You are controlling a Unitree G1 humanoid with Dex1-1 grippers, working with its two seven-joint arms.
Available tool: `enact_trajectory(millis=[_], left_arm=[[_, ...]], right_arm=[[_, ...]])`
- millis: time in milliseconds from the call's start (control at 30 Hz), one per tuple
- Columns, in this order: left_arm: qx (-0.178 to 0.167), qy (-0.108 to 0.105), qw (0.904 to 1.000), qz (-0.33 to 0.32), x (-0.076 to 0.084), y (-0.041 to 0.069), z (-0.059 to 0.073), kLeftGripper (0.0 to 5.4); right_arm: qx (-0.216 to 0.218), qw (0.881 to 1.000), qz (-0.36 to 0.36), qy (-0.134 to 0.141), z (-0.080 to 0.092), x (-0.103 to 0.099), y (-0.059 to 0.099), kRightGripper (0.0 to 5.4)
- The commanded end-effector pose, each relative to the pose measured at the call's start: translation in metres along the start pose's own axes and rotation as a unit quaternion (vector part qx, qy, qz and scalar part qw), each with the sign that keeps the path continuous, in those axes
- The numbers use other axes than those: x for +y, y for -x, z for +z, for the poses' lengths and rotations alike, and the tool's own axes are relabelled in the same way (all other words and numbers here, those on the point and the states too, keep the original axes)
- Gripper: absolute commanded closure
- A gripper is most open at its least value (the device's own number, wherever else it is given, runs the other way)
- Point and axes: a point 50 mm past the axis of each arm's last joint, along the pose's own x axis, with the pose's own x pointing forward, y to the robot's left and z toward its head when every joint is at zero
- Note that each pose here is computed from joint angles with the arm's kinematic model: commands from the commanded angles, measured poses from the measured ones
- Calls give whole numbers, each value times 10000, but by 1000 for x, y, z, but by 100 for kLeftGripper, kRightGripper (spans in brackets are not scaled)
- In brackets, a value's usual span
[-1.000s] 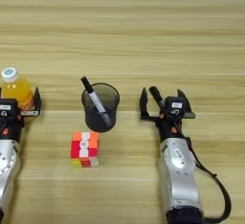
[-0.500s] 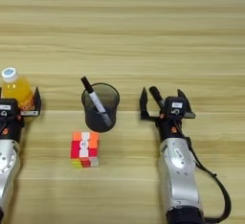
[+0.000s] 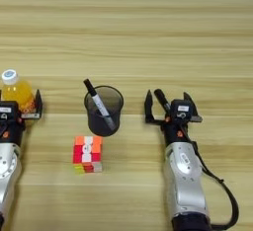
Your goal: Move the objects on the table
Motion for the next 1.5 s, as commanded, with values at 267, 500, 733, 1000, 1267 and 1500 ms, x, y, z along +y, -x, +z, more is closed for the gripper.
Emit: enact_trajectory(millis=[267,500,733,1000,1267,1500], left_arm=[[66,-26,10000,14,-1,0,-1,0],[46,5,10000,-19,-1,0,-1,0],[-4,99,9998,-160,-4,1,-1,51],[18,161,9996,-223,-8,-2,-3,123],[42,242,9991,-344,-17,-14,-5,190],[126,208,9986,-467,-25,-31,-9,200]], right_arm=[[-11,10000,-7,-4,2,-3,-1,3],[7,10000,2,-10,1,-2,-1,3],[19,10000,-10,-17,1,-2,-1,0],[13,10000,-24,-22,1,-2,-1,0],[18,10000,-11,-26,1,-2,-3,0],[13,10000,-19,-35,0,-1,-4,0]])
